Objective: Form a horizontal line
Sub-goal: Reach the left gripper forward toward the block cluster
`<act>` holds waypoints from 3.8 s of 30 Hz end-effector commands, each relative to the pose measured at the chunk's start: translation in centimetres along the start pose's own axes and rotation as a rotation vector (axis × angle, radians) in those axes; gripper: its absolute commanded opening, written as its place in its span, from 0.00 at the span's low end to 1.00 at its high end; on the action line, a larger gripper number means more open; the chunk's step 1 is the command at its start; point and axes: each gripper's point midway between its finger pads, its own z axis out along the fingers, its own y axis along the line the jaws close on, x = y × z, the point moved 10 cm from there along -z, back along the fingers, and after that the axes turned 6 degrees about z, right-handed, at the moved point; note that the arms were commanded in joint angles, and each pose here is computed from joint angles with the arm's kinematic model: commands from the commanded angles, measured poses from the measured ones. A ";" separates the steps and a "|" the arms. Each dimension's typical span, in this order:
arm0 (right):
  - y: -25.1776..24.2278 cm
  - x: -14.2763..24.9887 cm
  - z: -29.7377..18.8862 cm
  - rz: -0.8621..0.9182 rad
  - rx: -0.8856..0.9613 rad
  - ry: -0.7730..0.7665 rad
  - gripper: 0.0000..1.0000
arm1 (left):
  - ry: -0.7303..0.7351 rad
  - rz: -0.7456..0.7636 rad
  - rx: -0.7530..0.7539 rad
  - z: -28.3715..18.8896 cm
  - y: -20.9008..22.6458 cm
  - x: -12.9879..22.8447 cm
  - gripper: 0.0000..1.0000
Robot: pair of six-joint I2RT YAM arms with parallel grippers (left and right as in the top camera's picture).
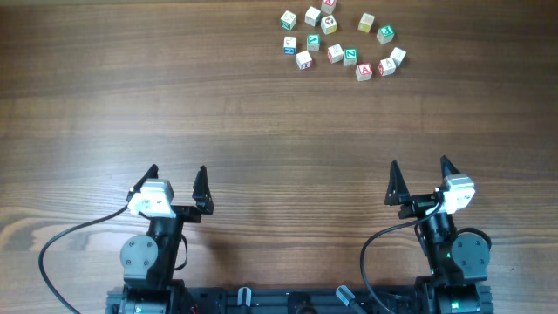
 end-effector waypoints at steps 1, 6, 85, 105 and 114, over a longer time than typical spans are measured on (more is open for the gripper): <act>0.0 0.0 0.0 -0.010 0.005 -0.001 1.00 | 0.012 -0.043 0.050 -0.6 -0.4 -1.3 1.00; 0.0 0.0 0.0 -0.010 0.005 -0.001 1.00 | 0.050 -0.046 0.064 -1.2 -0.7 -3.3 1.00; 0.0 0.0 0.0 -0.010 0.005 -0.001 1.00 | 0.456 -0.246 0.325 15.4 -4.4 -23.1 1.00; 0.0 0.0 0.0 -0.010 0.005 -0.001 1.00 | 0.475 -0.164 0.219 24.2 -7.8 -21.0 1.00; 0.0 0.0 0.0 -0.010 0.005 -0.001 1.00 | 0.440 -0.162 0.235 26.4 -8.4 -20.1 1.00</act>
